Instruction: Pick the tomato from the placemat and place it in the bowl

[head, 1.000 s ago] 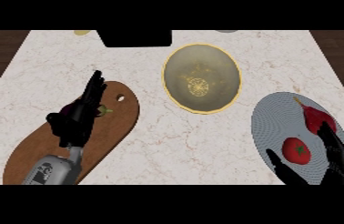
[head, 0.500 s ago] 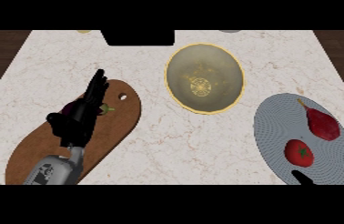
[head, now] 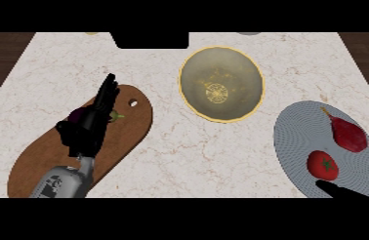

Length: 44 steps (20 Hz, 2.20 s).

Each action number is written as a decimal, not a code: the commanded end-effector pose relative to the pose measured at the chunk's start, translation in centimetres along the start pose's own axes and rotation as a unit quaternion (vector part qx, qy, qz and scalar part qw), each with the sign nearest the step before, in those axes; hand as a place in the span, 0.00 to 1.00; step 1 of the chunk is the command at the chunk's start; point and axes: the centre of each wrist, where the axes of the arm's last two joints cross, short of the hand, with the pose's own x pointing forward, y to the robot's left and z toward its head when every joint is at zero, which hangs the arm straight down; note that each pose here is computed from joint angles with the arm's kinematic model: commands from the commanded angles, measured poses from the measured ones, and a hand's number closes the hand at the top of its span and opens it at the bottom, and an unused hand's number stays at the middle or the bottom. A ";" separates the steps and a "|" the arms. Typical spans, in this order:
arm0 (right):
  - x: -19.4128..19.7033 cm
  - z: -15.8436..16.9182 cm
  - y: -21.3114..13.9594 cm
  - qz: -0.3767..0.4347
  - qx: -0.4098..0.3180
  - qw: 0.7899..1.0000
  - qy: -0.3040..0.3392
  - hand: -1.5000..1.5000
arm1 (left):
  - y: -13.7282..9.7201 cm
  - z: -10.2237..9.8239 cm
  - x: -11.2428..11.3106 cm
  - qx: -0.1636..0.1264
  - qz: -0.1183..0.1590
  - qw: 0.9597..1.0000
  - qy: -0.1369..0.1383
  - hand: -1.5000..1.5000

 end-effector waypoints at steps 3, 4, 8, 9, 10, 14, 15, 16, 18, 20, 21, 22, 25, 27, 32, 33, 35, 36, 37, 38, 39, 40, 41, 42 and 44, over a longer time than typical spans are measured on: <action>-1.0 -1.5 0.0 0.035 0.058 0.996 0.058 0.00 | 0.7 -1.0 -0.3 0.005 -0.001 1.000 0.003 0.50; -0.2 -1.8 -0.4 0.036 0.056 0.996 0.066 0.00 | 0.3 1.0 -0.3 0.003 -0.006 1.000 0.008 0.50; -3.5 0.3 2.2 0.024 0.069 0.995 0.061 0.00 | 0.5 0.3 0.6 -0.004 0.002 1.000 0.007 0.50; -0.6 -1.4 1.2 0.024 0.074 0.995 0.061 0.00 | -0.7 0.1 -0.2 -0.013 0.001 1.000 0.007 0.50; -3.1 0.8 0.7 0.018 0.081 0.995 0.054 0.00 | 0.6 0.1 0.0 0.008 -0.005 1.000 0.014 0.50; -3.7 1.9 -0.1 -0.008 0.067 0.997 0.038 0.00 | 1.5 0.0 0.0 0.003 -0.005 1.000 0.001 0.50; -4.7 -0.3 1.6 -0.026 0.072 0.996 0.037 0.00 | 1.0 1.1 -0.4 0.002 0.002 1.000 0.003 0.50; -4.5 -0.5 0.1 -0.025 0.073 0.997 0.026 0.00 | 1.3 0.5 -0.3 0.004 0.002 1.000 0.003 0.50; -3.6 1.7 0.1 -0.050 0.072 0.996 0.024 0.00 | -0.3 1.0 -0.7 0.006 -0.002 1.000 0.012 0.50; -4.3 0.2 1.6 -0.051 0.070 0.996 0.015 0.00 | 0.4 0.8 1.4 0.003 0.005 1.000 0.006 0.50; -3.7 2.0 0.3 -0.059 0.079 0.995 0.017 0.00 | 0.3 -0.4 -0.3 -0.002 0.004 1.000 0.009 0.50; -4.6 1.4 0.7 -0.060 0.076 0.995 0.022 0.00 | 1.0 1.0 0.1 0.008 -0.006 1.000 0.003 0.50; -6.2 0.0 0.2 -0.078 0.074 0.994 0.025 0.00 | -0.2 0.3 0.1 0.005 -0.002 1.000 0.008 0.50; -6.1 0.6 0.7 -0.085 0.076 0.993 0.042 0.00 | 1.7 1.2 0.4 0.003 0.004 1.000 0.005 0.50; -6.0 -1.0 2.3 -0.098 0.080 0.991 0.047 0.00 | 1.9 -0.5 1.9 -0.001 -0.001 1.000 0.007 0.50; -6.5 -0.8 4.2 -0.108 0.084 0.990 0.043 0.00 | 0.4 0.7 -1.1 -0.005 -0.004 1.000 0.000 0.50; -6.6 -0.3 5.7 -0.107 0.083 0.990 0.044 0.00 | -0.9 -0.1 0.7 -0.001 0.001 1.000 0.007 0.50; -8.8 0.7 3.7 -0.105 0.081 0.990 0.054 0.00 | 1.9 -0.1 0.0 -0.001 0.002 1.000 0.000 0.50; -7.7 0.2 5.8 -0.103 0.080 0.990 0.047 0.00 | 2.8 -0.1 0.6 -0.007 0.000 1.000 0.004 0.50; -10.0 -0.2 4.0 -0.111 0.080 0.990 0.048 0.00 | 1.9 0.8 0.3 0.013 0.005 1.000 -0.007 0.50; -8.2 -2.2 5.0 -0.107 0.076 0.990 0.042 0.00 | 0.4 1.1 1.5 -0.002 -0.003 1.000 0.005 0.50; -9.9 -2.4 4.8 -0.103 0.074 0.991 0.047 0.00 | 1.1 -0.4 -1.2 0.001 0.002 1.000 0.001 0.50; -9.8 -2.7 4.5 -0.102 0.078 0.990 0.050 0.00 | 0.6 0.6 0.9 0.006 -0.002 1.000 -0.005 0.50; -9.2 -3.2 5.7 -0.093 0.080 0.991 0.047 0.00 | 0.3 -0.2 1.4 -0.004 0.002 1.000 0.008 0.50; -9.3 -2.8 7.1 -0.062 0.070 0.994 0.061 0.00 | 0.4 0.9 -0.4 0.001 -0.005 1.000 0.005 0.50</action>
